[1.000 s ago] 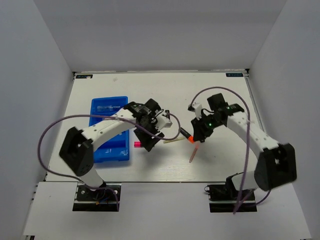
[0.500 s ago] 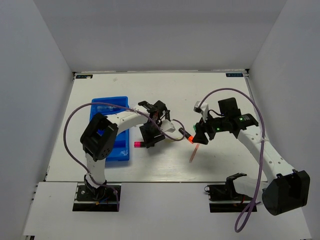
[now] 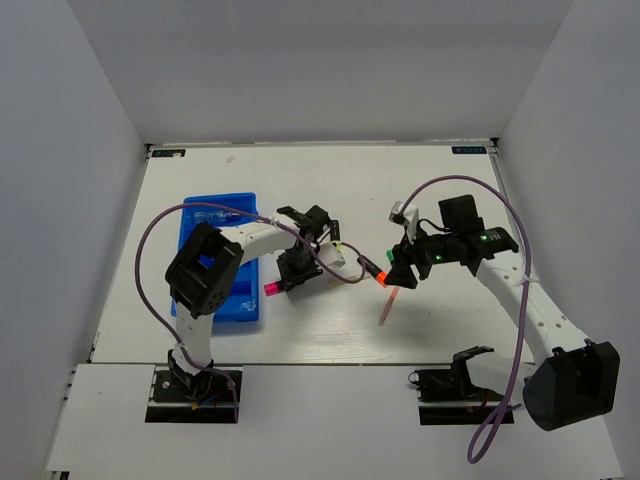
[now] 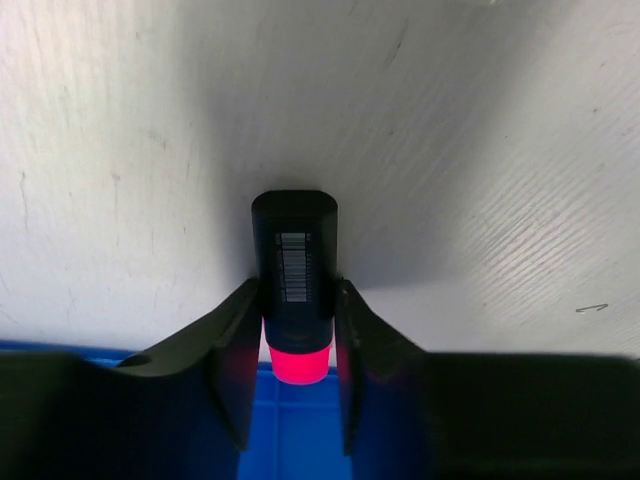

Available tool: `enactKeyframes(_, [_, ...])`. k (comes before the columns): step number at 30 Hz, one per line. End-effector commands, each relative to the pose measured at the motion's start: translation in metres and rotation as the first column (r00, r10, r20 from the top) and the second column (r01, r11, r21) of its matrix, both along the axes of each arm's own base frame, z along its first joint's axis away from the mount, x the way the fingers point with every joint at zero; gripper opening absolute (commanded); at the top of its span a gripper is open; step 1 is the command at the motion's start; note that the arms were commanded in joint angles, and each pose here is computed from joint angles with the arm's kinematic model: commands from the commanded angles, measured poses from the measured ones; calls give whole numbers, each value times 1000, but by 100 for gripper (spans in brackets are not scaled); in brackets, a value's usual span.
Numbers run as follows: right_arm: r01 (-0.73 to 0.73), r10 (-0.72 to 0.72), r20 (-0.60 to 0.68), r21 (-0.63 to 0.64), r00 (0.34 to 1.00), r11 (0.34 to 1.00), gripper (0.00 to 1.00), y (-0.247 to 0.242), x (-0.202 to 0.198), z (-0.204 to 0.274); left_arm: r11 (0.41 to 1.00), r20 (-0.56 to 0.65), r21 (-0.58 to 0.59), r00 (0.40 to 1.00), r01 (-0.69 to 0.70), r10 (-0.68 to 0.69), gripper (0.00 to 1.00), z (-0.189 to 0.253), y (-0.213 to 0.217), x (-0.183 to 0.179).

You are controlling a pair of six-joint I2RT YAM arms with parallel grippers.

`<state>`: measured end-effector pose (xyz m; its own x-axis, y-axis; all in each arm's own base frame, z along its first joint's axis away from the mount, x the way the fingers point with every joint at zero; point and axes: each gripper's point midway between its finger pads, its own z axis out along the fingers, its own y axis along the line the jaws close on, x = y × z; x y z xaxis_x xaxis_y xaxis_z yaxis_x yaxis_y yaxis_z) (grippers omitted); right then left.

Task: Sort the stationery into containers
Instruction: Pick up the pen from the center of the board, then place the pen in the storage box.

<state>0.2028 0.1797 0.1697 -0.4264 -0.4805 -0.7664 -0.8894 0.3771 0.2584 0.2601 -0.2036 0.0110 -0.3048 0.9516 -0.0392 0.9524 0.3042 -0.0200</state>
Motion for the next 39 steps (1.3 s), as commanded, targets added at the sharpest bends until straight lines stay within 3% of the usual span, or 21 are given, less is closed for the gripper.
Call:
enactKeyframes(1, [-23, 21, 40, 36, 999, 999, 65, 2, -2, 12, 1000, -28, 27, 1000, -1, 2, 36, -17, 10, -13])
enactKeyframes(3, [-13, 12, 42, 36, 999, 999, 65, 0, -2, 12, 999, -15, 43, 1000, -13, 14, 20, -25, 11, -11])
enactKeyframes(7, [2, -4, 45, 39, 999, 999, 67, -2, 0, 13, 998, 40, 44, 998, -44, 42, 10, -18, 5, -1])
enactKeyframes(8, [17, -19, 51, 27, 999, 999, 71, -3, 3, 13, 999, 62, 20, 997, -47, 46, 8, -11, -2, 5])
enactKeyframes(9, [29, -30, 48, 20, 998, 999, 85, -5, 5, 11, 999, 75, -4, 997, -35, 35, 4, -5, -11, 5])
enactKeyframes(11, [36, -36, 54, -1, 998, 999, 88, -7, 6, 8, 996, 145, -82, 989, -22, 33, 2, 27, -32, 17])
enactKeyframes(12, [39, -38, 51, -5, 998, 999, 86, -8, 6, 6, 994, 181, -112, 983, 14, 6, 0, 42, -46, 16])
enactKeyframes(14, [16, -16, 67, -9, 998, 1000, 61, -8, 6, 7, 985, 254, -167, 967, 49, -5, 0, 73, -62, 25])
enactKeyframes(17, [4, -3, 63, -9, 998, 1000, 0, -8, 3, 6, 977, 371, -195, 928, 91, -12, 0, 123, -66, 31])
enactKeyframes(20, [1, 0, 56, -9, 998, 1000, 0, -8, 2, 5, 983, 426, -168, 905, 78, 1, 0, 155, -47, 36])
enactKeyframes(26, [-7, 7, 41, -1, 999, 1000, 0, -6, 1, 4, 997, 510, -43, 859, 71, -40, 0, 152, 33, 44])
enactKeyframes(31, [-9, 9, 33, 3, 999, 1000, 0, -6, 1, 4, 990, 433, -141, 898, -13, 74, 0, 149, 86, 35])
enactKeyframes(35, [-11, 11, 27, 7, 1000, 1000, 0, -5, 0, 4, 978, 475, -203, 878, 51, 53, 0, 148, 102, 35])
enactKeyframes(39, [-8, 8, 21, 9, 1000, 1000, 2, -6, 1, 4, 967, 408, -253, 907, 8, 99, 0, 120, 118, 25])
